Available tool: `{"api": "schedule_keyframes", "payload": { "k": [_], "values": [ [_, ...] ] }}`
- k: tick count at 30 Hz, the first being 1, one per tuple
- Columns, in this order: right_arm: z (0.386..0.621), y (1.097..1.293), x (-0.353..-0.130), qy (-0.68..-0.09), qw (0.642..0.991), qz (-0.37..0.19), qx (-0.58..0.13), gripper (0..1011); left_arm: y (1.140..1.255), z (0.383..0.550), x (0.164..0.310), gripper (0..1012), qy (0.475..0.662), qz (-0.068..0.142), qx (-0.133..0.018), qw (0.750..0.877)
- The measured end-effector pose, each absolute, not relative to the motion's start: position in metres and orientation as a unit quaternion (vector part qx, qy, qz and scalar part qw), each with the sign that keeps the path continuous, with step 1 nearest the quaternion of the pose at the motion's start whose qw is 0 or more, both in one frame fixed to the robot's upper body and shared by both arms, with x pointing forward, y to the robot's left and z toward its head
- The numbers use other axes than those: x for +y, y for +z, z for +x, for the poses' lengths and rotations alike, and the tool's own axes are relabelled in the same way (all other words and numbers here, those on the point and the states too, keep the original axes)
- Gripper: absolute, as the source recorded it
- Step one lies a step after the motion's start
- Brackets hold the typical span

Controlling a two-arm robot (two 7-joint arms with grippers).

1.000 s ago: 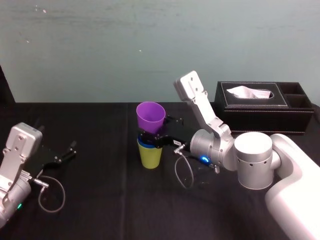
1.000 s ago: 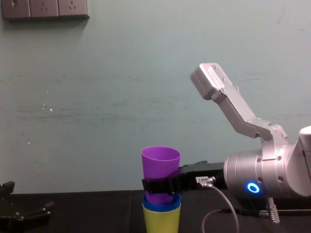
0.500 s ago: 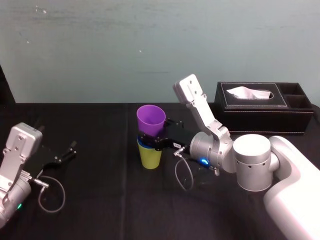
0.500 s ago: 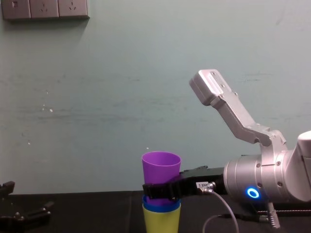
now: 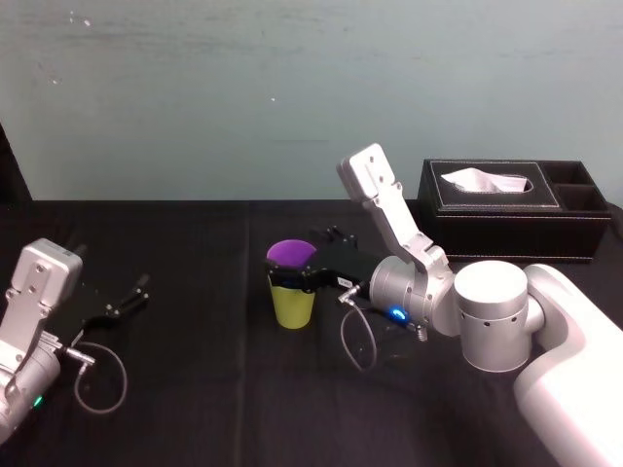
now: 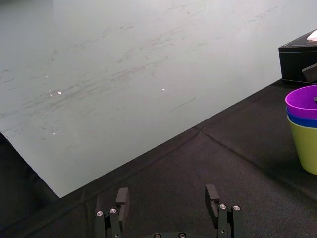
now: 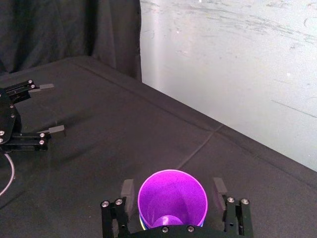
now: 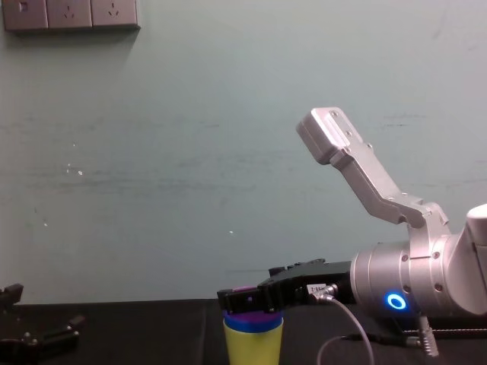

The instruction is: Stack the three plastic cups sequentially using one hand.

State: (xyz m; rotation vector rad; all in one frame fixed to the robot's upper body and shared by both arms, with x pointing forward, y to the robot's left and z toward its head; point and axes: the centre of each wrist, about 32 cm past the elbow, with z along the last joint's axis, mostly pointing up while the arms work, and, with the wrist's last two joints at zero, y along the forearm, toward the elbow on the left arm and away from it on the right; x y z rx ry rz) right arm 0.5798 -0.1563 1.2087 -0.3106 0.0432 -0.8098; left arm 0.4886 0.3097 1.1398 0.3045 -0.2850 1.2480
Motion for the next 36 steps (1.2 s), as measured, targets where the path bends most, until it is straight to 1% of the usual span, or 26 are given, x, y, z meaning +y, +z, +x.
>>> {"api": "schedule_keyframes", "payload": {
  "k": [2, 11, 17, 22, 23, 26, 28, 29, 30, 32, 35, 36],
  "values": [
    [0.580, 1.209, -0.156, -0.392, 0.907, -0.151, 0.021, 1003, 1.140, 0.489, 0.310, 1000, 0.580, 0.142, -0.132, 0.791],
    [0.580, 1.209, -0.156, -0.392, 0.907, -0.151, 0.020, 1003, 1.140, 0.489, 0.310, 1000, 0.580, 0.141, -0.132, 0.791],
    [0.571, 1.213, -0.161, -0.415, 0.901, -0.126, 0.003, 1003, 1.140, 0.489, 0.310, 1000, 0.580, 0.141, -0.132, 0.791],
    [0.556, 1.215, -0.172, -0.459, 0.885, -0.080, -0.014, 1003, 1.140, 0.489, 0.310, 1000, 0.580, 0.141, -0.132, 0.791],
    [0.556, 1.215, -0.172, -0.459, 0.885, -0.080, -0.014, 1003, 1.140, 0.489, 0.310, 1000, 0.580, 0.142, -0.132, 0.791],
    [0.546, 1.210, -0.181, -0.498, 0.865, -0.058, -0.007, 1003, 1.140, 0.489, 0.310, 1000, 0.580, 0.141, -0.132, 0.791],
    [0.541, 1.205, -0.183, -0.522, 0.851, -0.056, 0.002, 1003, 1.140, 0.489, 0.310, 1000, 0.580, 0.142, -0.132, 0.791],
    [0.541, 1.205, -0.183, -0.522, 0.851, -0.056, 0.002, 1003, 1.140, 0.489, 0.310, 1000, 0.580, 0.142, -0.132, 0.791],
    [0.538, 1.199, -0.183, -0.543, 0.838, -0.061, 0.009, 1003, 1.140, 0.489, 0.310, 1000, 0.580, 0.141, -0.132, 0.791],
    [0.535, 1.194, -0.182, -0.563, 0.823, -0.067, 0.014, 1003, 1.140, 0.489, 0.310, 1000, 0.580, 0.142, -0.132, 0.791],
    [0.530, 1.178, -0.178, -0.602, 0.793, -0.086, 0.024, 1003, 1.140, 0.489, 0.310, 1000, 0.580, 0.141, -0.132, 0.791],
    [0.530, 1.178, -0.178, -0.602, 0.793, -0.086, 0.024, 1003, 1.140, 0.489, 0.310, 1000, 0.580, 0.141, -0.132, 0.791]
  ]
}}
